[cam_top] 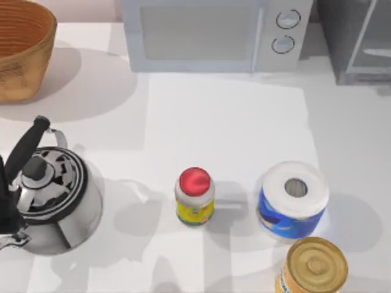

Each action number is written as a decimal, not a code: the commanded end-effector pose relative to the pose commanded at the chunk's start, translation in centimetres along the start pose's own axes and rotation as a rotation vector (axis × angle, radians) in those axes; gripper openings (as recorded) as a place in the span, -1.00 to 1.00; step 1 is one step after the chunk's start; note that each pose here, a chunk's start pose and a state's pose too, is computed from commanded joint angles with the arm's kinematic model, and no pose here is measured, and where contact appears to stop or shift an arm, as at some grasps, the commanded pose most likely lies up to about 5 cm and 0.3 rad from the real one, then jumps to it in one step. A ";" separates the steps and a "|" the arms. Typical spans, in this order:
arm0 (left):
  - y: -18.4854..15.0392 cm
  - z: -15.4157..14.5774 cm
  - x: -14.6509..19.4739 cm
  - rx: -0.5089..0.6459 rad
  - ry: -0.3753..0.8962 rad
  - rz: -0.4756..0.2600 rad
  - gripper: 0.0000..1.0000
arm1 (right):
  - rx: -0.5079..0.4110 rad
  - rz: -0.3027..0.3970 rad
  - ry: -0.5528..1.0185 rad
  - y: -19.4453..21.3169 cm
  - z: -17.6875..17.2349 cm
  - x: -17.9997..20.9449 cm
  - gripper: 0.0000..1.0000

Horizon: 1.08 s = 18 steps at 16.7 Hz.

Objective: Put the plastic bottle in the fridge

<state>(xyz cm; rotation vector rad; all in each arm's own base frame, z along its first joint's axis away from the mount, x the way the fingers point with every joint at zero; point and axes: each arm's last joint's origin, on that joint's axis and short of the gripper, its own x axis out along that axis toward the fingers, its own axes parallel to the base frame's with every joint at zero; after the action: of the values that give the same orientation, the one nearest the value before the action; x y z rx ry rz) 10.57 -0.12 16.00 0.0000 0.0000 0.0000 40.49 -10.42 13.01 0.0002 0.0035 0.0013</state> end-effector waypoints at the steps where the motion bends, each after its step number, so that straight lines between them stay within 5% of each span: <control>1: 0.0 0.0 0.0 0.000 0.000 0.000 1.00 | 0.000 0.000 0.000 0.0 0.0 0.0 -0.98; 18: 0.0 0.0 0.0 0.000 0.000 0.000 1.00 | 0.004 0.004 0.008 0.1 -0.1 9.9 -0.98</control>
<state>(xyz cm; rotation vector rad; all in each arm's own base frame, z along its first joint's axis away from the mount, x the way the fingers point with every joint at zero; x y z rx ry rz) 10.57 -0.12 16.00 0.0000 0.0000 0.0000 50.43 -10.29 12.85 0.0039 0.0114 0.0058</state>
